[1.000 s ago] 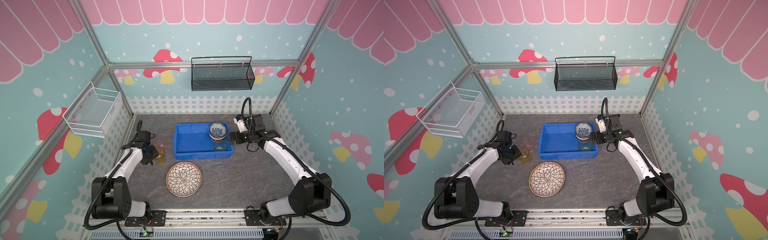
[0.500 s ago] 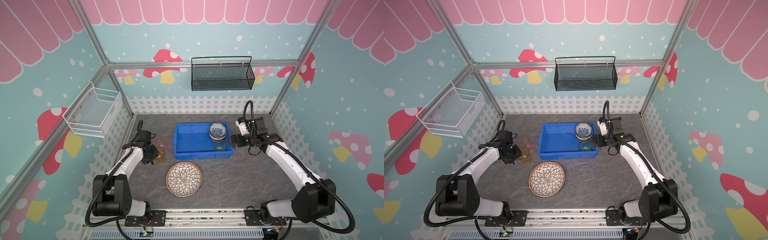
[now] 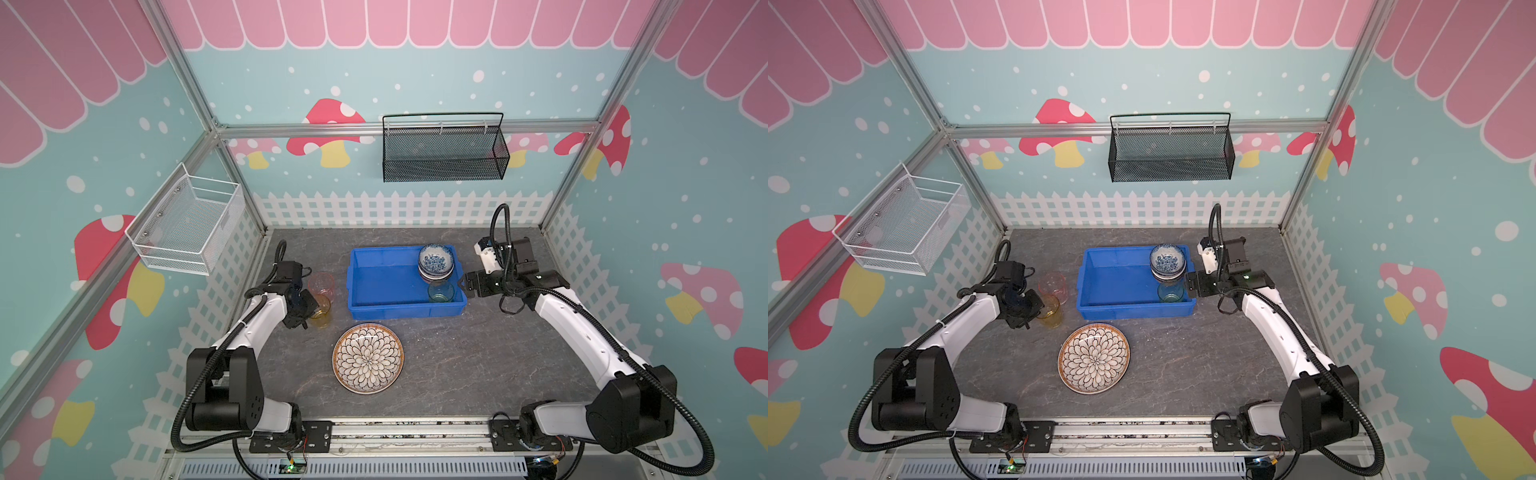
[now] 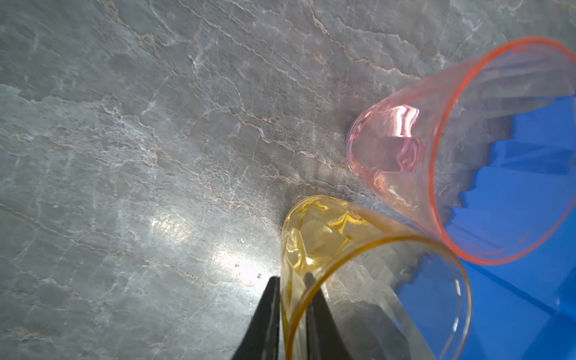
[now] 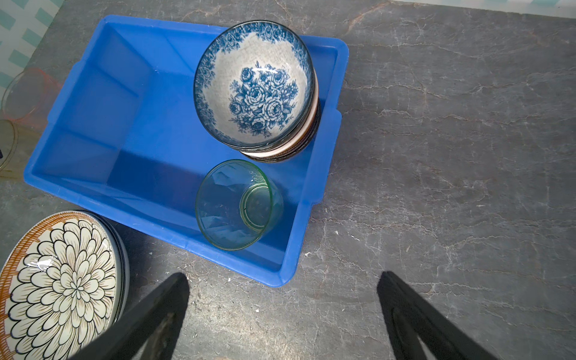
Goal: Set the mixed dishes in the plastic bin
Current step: 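Grasp the yellow glass tumbler rim with the left gripper, then lift and carry the yellow tumbler over the bin with the left gripper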
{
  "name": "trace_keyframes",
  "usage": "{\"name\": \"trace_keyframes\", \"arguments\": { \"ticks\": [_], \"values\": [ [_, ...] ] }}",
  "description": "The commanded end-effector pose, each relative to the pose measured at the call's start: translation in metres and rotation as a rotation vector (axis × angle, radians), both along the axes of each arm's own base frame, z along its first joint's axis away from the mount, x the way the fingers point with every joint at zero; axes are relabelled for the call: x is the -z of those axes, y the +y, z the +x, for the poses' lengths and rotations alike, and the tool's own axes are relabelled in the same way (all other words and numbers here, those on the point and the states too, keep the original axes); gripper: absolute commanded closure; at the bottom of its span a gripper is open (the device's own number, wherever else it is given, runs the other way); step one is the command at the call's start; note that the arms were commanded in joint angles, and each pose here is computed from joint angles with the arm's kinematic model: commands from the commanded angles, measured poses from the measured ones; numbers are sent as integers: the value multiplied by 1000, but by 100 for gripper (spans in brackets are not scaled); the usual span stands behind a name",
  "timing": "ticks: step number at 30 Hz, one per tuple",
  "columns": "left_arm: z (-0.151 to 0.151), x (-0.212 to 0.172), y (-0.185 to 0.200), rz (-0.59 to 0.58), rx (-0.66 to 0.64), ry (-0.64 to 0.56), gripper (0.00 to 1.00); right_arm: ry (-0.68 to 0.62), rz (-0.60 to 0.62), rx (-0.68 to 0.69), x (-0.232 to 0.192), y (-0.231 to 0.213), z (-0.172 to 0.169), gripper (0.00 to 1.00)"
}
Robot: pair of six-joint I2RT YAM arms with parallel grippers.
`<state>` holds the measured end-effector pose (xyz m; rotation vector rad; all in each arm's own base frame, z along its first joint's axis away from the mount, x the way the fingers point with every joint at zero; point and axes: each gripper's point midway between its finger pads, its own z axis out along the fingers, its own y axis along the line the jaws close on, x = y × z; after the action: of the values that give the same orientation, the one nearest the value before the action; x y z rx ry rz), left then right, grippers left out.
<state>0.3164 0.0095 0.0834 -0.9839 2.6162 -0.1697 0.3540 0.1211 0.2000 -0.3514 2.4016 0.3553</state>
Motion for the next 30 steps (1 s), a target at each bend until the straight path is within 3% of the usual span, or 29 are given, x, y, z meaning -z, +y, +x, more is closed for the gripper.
{"name": "trace_keyframes", "arguments": {
  "ticks": [1,10,21,30],
  "values": [
    [-1,-7,5,18,-7,-10,88,-19,0,5,-4,-3,-2,2],
    [-16,-25,9,60,13,-10,100,-12,9,-3,-3,-1,-2,2],
    [-44,-60,7,88,70,-22,100,-15,40,-33,-8,6,0,2],
    [-41,-115,-27,84,179,-120,100,-19,62,-54,-12,11,-1,2]
  ]
}}
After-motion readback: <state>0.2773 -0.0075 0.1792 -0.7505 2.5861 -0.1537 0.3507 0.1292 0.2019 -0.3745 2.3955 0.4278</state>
